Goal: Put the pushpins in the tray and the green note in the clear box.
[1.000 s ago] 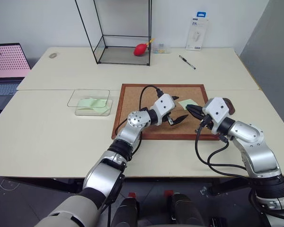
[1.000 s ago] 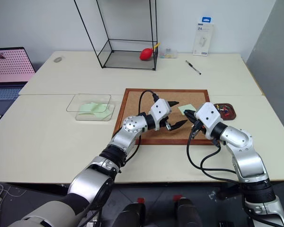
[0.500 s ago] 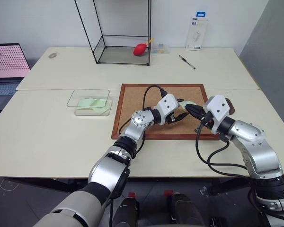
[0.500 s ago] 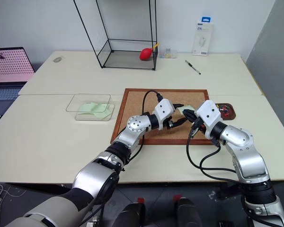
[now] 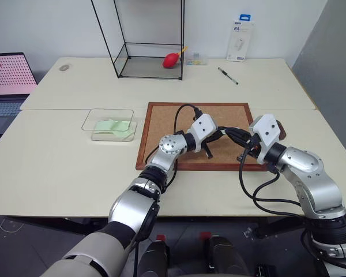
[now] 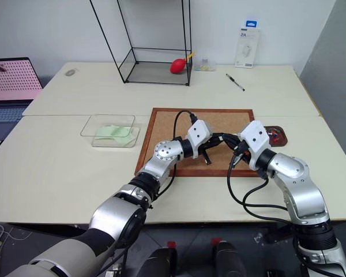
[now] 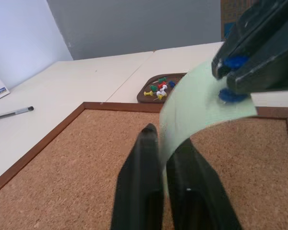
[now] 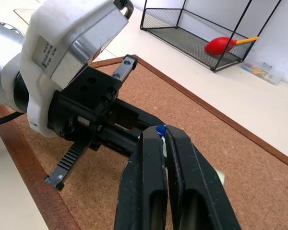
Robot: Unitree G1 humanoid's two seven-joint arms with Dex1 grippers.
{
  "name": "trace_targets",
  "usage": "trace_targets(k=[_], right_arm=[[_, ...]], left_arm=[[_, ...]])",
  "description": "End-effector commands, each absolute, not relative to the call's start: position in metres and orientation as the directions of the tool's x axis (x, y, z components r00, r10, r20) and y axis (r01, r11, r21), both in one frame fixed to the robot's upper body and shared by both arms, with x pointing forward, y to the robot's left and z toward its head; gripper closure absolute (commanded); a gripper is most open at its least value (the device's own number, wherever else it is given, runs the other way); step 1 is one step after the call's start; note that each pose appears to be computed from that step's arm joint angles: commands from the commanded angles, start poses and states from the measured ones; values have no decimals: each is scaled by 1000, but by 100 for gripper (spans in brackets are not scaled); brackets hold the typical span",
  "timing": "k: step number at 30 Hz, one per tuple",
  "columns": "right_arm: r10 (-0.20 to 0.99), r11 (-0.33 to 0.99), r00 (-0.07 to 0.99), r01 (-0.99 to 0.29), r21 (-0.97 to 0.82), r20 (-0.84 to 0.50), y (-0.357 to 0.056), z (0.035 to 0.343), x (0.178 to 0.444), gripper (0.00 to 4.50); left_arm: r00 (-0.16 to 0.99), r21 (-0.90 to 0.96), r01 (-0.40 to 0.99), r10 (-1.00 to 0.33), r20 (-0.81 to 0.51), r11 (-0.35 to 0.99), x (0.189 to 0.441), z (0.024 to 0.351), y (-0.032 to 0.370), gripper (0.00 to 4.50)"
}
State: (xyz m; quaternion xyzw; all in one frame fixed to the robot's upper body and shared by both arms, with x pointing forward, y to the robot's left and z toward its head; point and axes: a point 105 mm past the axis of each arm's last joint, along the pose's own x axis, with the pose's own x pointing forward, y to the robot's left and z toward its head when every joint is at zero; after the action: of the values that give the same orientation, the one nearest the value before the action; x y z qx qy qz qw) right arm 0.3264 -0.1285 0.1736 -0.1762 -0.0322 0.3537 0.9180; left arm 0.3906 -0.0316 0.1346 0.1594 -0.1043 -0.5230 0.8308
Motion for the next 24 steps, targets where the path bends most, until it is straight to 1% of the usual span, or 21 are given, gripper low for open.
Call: trace_targets(k=[1, 10, 24], right_arm=[[664, 699, 748, -614, -367, 12, -126, 197, 324, 450], [646, 729, 762, -600, -330, 41, -128, 203, 325, 450], [601, 789, 793, -570, -231, 96, -137, 223, 327, 450]], left_arm=[[402, 372, 842, -914, 54, 392, 390, 151, -36, 449], [374, 366, 858, -927, 36, 361, 386, 144, -32, 449], [411, 370, 847, -912, 2, 382, 389, 131, -19, 449]])
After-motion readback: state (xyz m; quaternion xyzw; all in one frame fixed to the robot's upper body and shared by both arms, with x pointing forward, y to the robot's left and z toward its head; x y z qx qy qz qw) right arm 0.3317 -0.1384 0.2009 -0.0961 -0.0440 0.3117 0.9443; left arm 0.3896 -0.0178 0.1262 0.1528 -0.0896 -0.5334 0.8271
